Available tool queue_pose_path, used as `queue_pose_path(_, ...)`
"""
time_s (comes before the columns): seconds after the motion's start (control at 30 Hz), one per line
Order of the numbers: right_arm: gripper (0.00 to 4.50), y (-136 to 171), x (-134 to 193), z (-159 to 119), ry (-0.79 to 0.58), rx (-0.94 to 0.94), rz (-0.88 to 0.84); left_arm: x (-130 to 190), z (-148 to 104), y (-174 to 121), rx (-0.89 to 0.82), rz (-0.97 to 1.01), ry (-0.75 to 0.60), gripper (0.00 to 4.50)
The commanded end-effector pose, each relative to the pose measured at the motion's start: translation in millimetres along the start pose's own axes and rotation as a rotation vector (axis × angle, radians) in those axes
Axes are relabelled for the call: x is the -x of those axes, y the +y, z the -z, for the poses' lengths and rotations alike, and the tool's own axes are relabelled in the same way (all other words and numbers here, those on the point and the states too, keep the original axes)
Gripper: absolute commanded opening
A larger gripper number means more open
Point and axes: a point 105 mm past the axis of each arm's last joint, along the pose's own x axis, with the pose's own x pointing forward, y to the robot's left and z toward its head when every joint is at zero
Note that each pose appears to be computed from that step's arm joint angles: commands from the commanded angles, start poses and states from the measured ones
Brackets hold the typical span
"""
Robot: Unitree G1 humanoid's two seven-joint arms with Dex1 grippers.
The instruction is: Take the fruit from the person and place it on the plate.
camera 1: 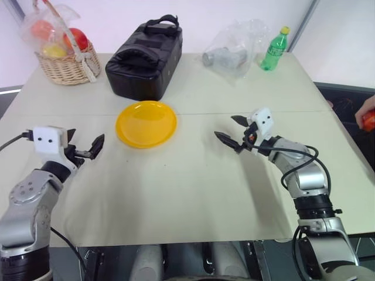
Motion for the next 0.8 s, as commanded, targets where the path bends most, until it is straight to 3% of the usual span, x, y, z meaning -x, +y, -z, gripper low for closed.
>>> queue_pose_path(0.03,4.5,-5.2,1.7,-16.5,-0.051,0.034,0.017,-0.3,-10.3,-4.7,-0.023,0.016,-0.034,4.45)
queue_pose_path(0.8,4.5,-8.4,3.4,-18.3,-0.044,0.043,0.034,-8.5,-19.1,-2.5,-0.024,0.016,-0.072,4.45)
